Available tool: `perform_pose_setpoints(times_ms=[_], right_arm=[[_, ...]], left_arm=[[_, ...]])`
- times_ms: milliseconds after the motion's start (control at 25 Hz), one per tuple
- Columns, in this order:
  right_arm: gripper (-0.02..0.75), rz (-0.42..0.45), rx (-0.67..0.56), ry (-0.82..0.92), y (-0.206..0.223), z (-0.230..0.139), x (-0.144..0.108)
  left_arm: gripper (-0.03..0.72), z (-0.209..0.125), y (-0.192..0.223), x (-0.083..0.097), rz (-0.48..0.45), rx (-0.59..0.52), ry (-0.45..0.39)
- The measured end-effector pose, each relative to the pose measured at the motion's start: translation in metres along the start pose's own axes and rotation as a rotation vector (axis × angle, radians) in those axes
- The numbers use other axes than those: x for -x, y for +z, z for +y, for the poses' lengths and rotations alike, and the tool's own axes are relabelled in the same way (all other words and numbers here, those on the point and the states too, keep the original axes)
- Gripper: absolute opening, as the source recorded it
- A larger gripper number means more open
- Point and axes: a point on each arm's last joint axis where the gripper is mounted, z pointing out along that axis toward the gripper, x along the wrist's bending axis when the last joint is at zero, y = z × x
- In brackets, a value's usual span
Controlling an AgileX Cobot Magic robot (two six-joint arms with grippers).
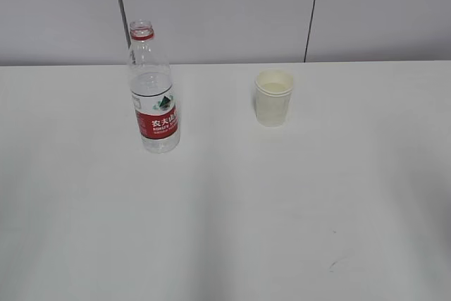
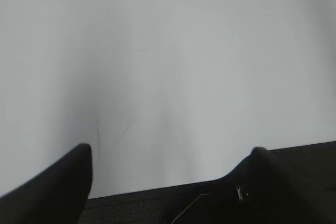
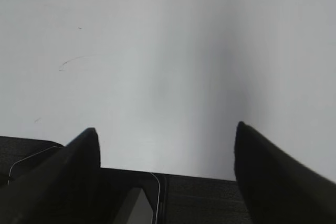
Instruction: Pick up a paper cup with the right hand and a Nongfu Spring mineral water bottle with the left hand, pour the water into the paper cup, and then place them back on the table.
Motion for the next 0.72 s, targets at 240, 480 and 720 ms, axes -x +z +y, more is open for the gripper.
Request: perform_pose_setpoints(times_ms=[240,480,720], right_arm=[[0.588,0.004,-0.015,0.003,0.008,-0.02,-0.001],[0.588,0.026,-0.022,0.016,0.014,-0.036,-0.004],[0.588,0.04,0.03,0.018,0.005,-0.044,-0.007]], left_arm=[[0.552,-0.006,0.0,0.001,-0.005,0.047,-0.003],[0.551,-0.009,-0.002,0.0,0.003,0.095,0.002],[0.549,-0.017,-0.012,-0.001,0.02,0.171,0.01]])
